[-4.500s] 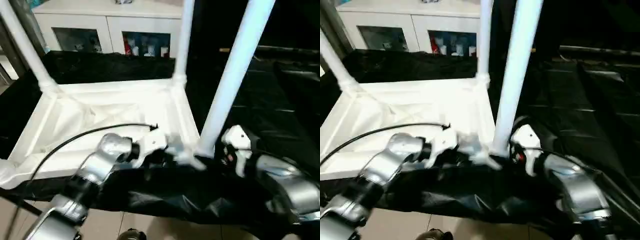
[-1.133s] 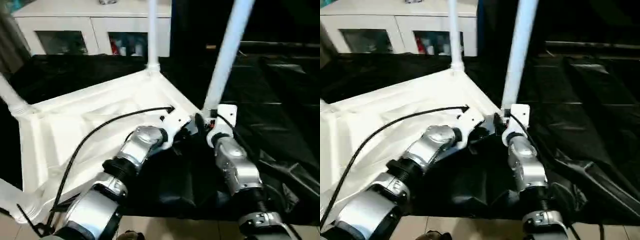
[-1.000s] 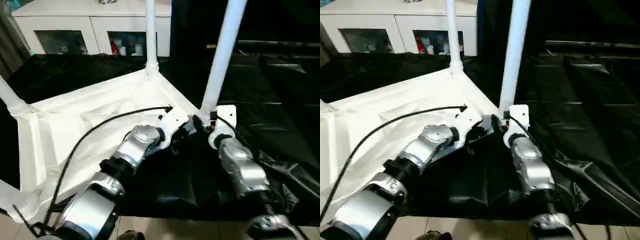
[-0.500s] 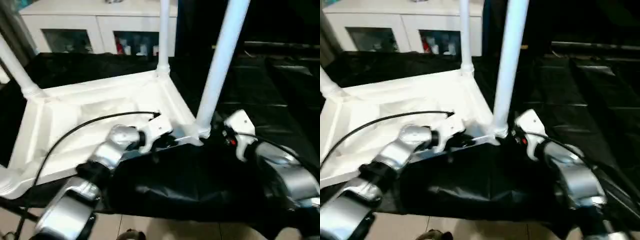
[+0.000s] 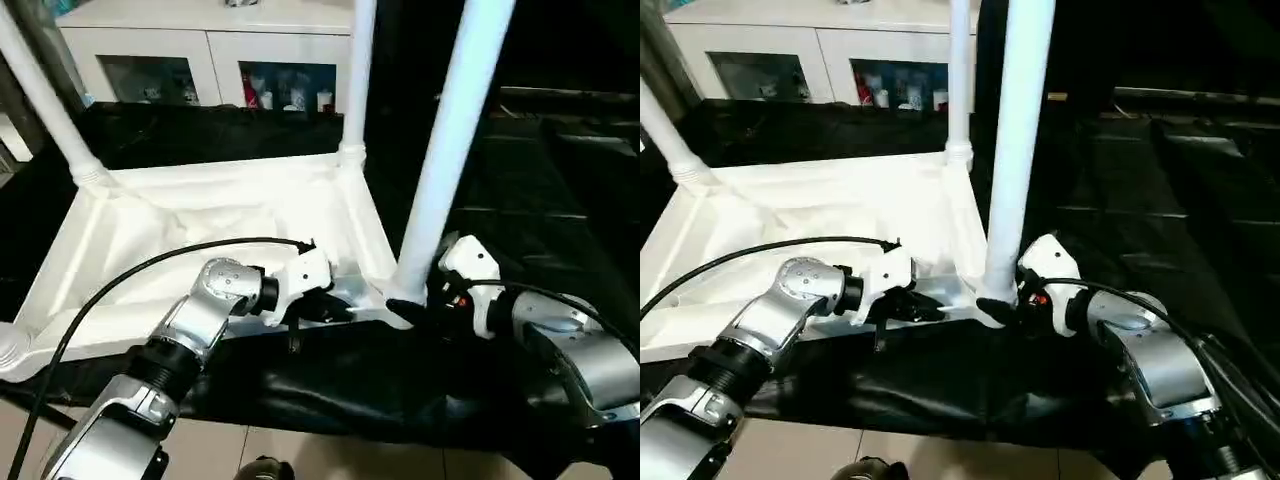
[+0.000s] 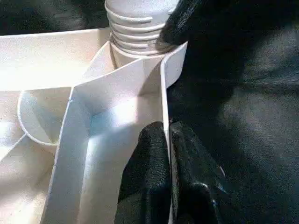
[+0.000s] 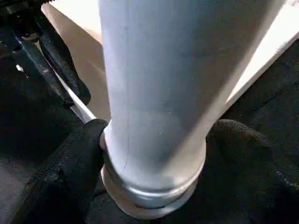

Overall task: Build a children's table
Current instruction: Rotate leg to tighten

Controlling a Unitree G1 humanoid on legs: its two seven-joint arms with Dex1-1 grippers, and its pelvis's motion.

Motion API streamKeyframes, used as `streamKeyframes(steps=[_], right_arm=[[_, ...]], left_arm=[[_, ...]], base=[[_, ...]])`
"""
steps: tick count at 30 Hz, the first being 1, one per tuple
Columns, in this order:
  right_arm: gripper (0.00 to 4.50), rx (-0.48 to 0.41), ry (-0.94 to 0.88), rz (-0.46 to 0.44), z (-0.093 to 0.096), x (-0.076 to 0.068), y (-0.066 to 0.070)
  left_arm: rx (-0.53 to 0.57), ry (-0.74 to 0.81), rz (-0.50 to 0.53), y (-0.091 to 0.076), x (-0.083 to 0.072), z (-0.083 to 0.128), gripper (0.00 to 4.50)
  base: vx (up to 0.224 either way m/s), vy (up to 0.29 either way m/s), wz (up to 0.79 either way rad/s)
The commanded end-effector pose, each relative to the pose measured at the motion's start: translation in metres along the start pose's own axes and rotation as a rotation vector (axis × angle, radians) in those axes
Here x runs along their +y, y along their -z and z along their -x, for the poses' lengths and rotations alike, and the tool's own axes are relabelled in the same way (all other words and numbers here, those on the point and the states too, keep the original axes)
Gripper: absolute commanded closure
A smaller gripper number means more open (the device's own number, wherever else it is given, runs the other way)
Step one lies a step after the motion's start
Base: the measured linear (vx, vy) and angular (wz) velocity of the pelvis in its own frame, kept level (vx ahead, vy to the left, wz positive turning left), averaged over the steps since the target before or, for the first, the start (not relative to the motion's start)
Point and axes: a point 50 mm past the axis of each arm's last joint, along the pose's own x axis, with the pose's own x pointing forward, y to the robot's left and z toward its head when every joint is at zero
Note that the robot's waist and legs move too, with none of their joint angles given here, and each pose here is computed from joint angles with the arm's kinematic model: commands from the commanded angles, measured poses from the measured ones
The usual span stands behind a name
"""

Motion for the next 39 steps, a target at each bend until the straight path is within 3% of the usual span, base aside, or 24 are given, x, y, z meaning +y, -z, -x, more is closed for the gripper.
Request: streamKeyframes(steps=[1,3,10,18,23,25,33,37,38,39], right_arm=[[0.76,-0.009,0.002,0.001,0.003,-0.001,-0.003],[0.76,-0.017,-0.004,-0.007,0.002,0.0,-0.004],[1.54,-0.012,-0.011,-0.016,0.001,0.001,-0.001],[1.73,-0.023,0.003,-0.033,-0.002,0.002,0.003],[1.75,-0.069,0.152,-0.111,-0.01,-0.007,0.006],[1.75,-0.1,0.39,-0.243,-0.02,-0.018,0.013],[1.75,-0.051,0.777,-0.417,-0.043,-0.024,0.03],[1.75,-0.078,0.801,-0.469,-0.065,-0.014,0.023],[1.75,-0.118,0.748,-0.457,-0.078,-0.007,0.012],[1.75,-0.125,0.744,-0.447,-0.081,-0.006,0.009]], left_arm=[[-0.061,0.051,-0.079,-0.021,-0.001,-0.002,4.5],[-0.058,0.052,-0.078,-0.021,-0.002,-0.002,4.5],[-0.047,0.042,-0.072,-0.019,-0.001,0.0,4.5],[-0.043,0.024,-0.063,-0.017,0.0,0.0,4.5],[-0.029,-0.052,-0.033,-0.015,0.007,-0.003,4.5],[-0.012,-0.215,0.03,-0.014,0.02,-0.012,4.5],[-0.001,-0.486,0.142,-0.021,0.037,-0.036,4.5],[0.011,-0.56,0.16,-0.027,0.039,-0.051,4.5],[0.019,-0.569,0.15,-0.029,0.038,-0.057,4.5],[0.021,-0.574,0.148,-0.029,0.038,-0.058,4.5]], base=[[0.0,0.0,0.0],[0.0,0.0,0.0],[0.0,0.0,0.0],[0.0,0.0,0.0],[0.0,0.0,0.0],[0.0,0.0,0.0],[0.0,0.0,0.0],[0.0,0.0,0.0],[0.0,0.0,0.0],[0.0,0.0,0.0]])
